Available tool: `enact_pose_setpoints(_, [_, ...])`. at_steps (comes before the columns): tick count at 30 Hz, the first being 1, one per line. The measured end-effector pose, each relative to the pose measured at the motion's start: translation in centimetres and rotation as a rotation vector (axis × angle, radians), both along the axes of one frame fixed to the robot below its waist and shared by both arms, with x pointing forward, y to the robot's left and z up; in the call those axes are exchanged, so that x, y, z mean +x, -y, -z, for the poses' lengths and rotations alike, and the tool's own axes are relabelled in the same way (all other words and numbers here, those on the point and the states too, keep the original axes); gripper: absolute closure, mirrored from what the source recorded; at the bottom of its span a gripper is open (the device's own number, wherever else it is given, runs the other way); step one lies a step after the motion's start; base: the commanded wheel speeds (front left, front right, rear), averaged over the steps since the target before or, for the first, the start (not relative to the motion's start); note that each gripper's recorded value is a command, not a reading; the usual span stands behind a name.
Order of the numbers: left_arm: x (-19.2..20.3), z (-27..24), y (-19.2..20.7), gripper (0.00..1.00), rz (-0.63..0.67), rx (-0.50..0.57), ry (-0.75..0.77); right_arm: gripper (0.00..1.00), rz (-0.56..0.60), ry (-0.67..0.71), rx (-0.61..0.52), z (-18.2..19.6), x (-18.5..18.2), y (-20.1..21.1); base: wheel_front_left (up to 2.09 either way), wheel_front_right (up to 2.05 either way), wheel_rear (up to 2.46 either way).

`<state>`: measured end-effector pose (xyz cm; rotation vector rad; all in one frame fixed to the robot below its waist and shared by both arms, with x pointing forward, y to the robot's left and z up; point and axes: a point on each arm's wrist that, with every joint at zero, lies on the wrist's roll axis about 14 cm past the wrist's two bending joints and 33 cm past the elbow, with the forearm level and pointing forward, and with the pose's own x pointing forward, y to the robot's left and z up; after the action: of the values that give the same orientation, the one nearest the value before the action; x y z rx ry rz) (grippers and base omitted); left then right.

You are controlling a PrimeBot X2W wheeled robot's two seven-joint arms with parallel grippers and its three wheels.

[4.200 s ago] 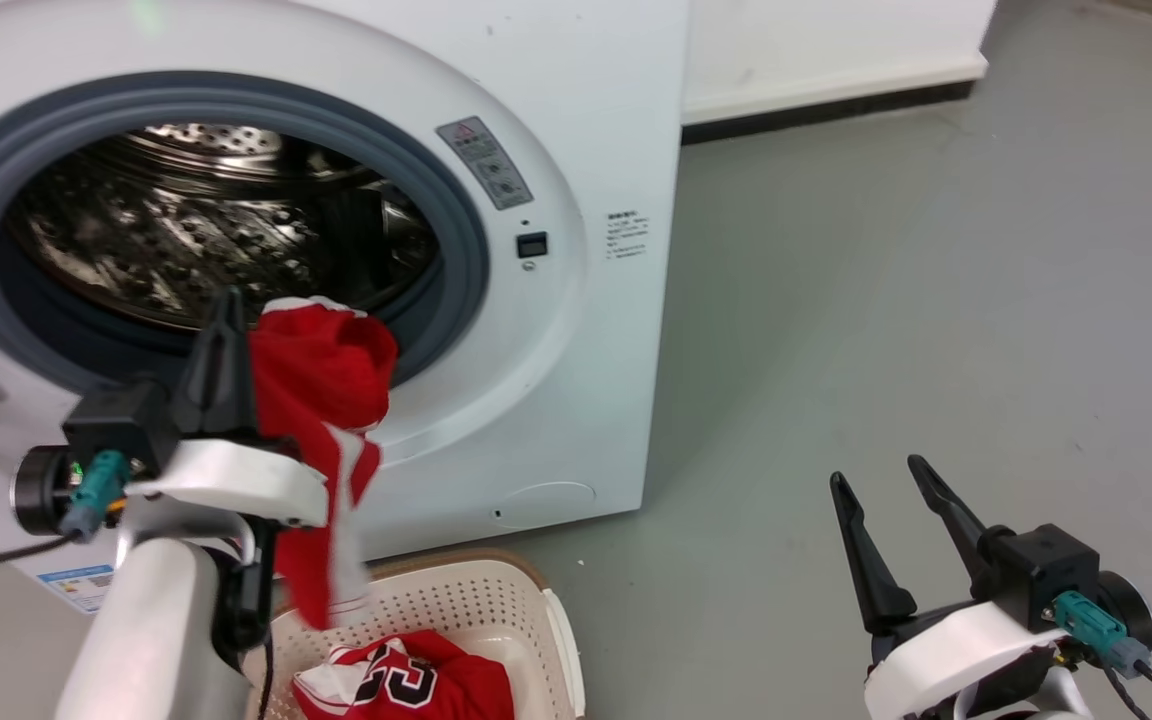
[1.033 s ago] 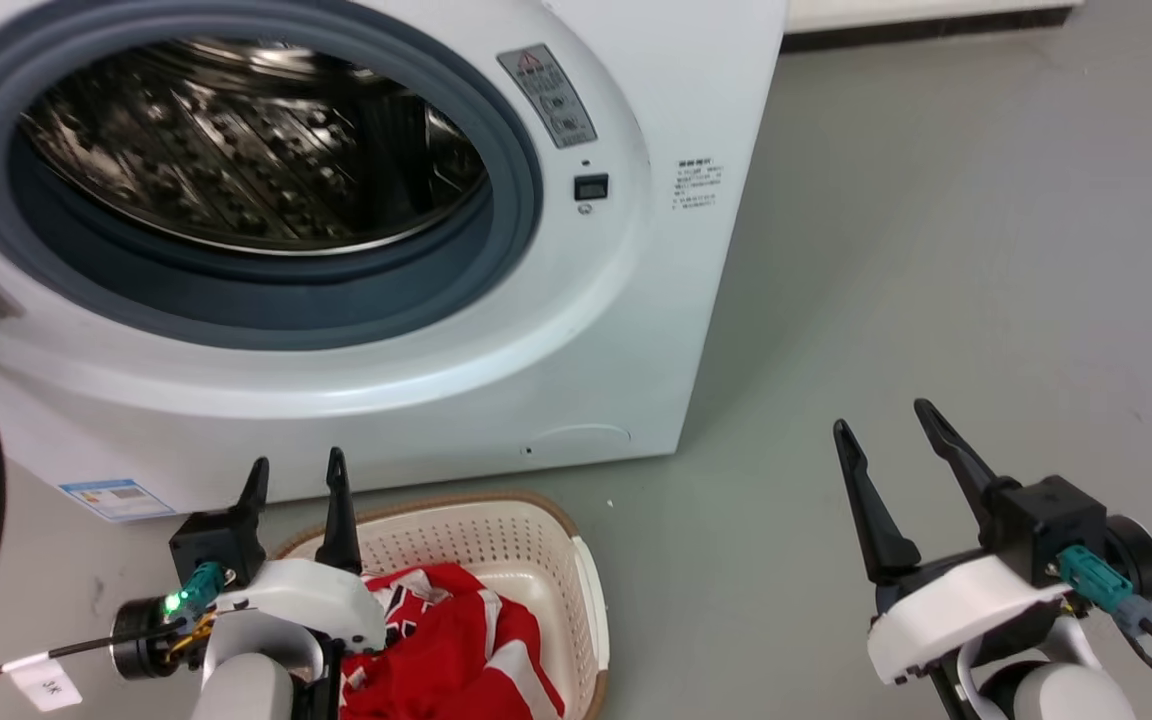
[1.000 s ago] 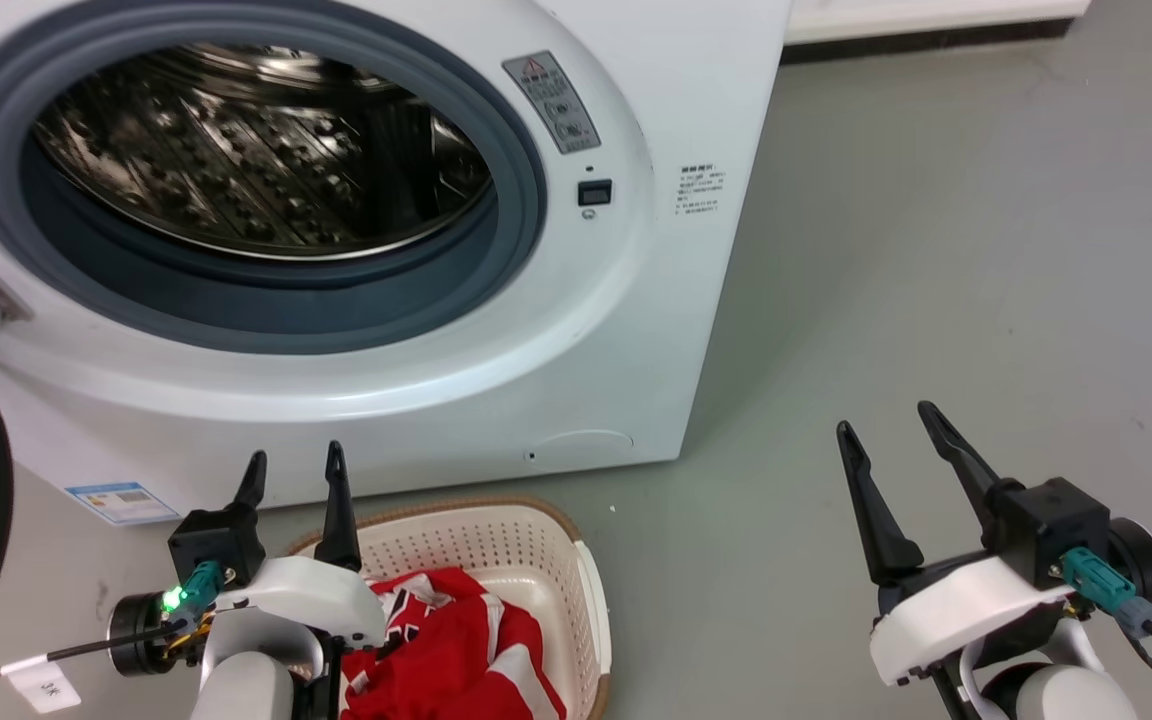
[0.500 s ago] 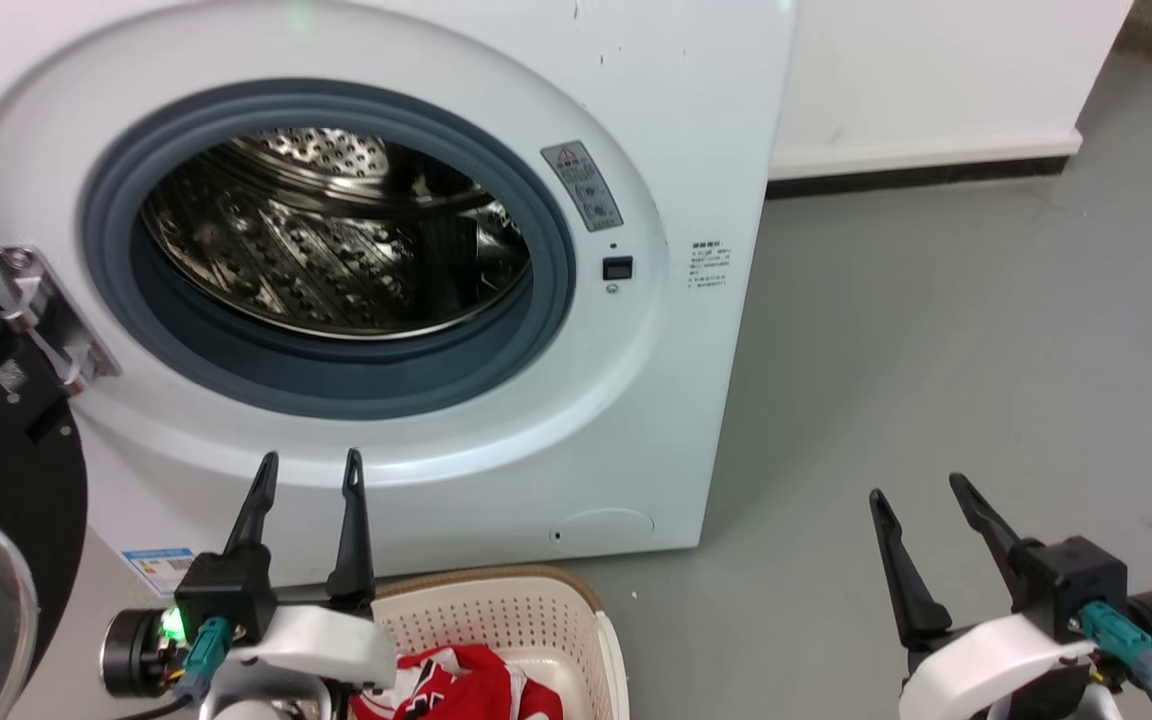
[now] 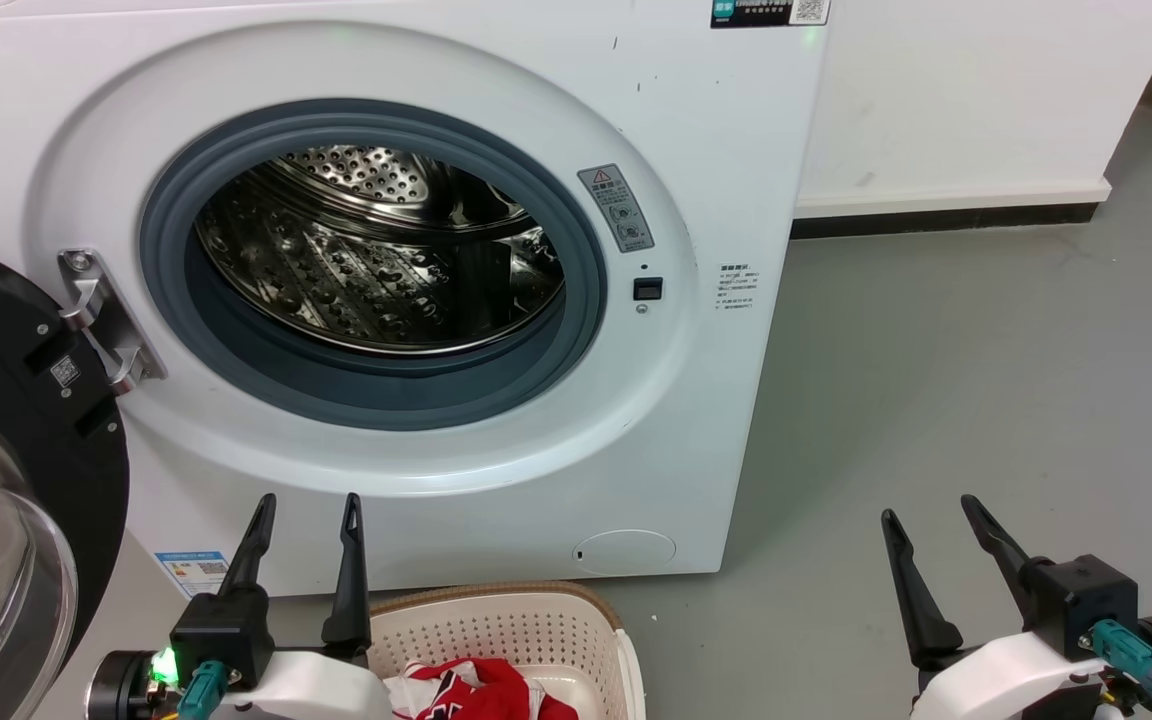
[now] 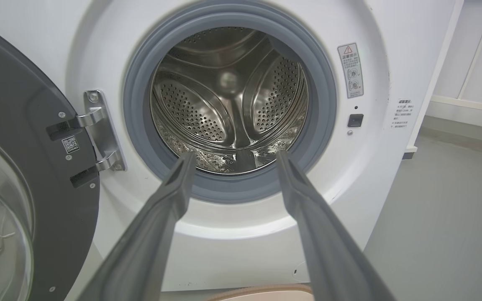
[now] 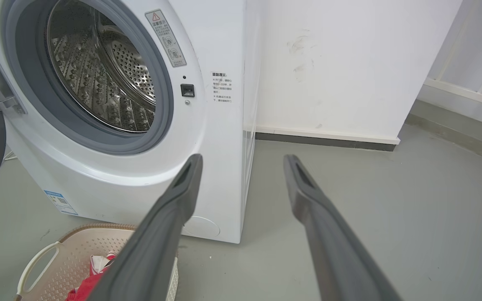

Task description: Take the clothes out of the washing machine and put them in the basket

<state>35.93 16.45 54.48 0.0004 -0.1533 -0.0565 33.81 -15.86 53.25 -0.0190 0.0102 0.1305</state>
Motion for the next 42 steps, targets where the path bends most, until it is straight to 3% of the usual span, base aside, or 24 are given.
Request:
enact_pose_setpoints(22, [-0.3,0.1,-0.3,0.0,-0.014,0.004,-0.02,0.0,-0.025,-0.004,0.03,0.3,0.3,-0.8,0.0,0.0,0.0])
enact_pose_setpoints(23, [-0.4,0.1,-0.3,1.0,-0.014,0.005,-0.022,1.0,-0.026,-0.004,0.03,0.3,0.3,-0.8,0.0,0.0,0.0])
enact_pose_setpoints(27, [-0.7,1.8,-0.2,1.0,-0.016,-0.014,-0.076,1.0,-0.024,-0.048,0.042,1.6,-0.1,-0.8,0.0,0.0,0.0])
enact_pose_setpoints(42, [-0.2,3.2,-1.4,1.0,-0.026,-0.31,-0.16,1.0,-0.012,-0.096,0.35,2.5,0.3,-0.4,0.0,0.0,0.0])
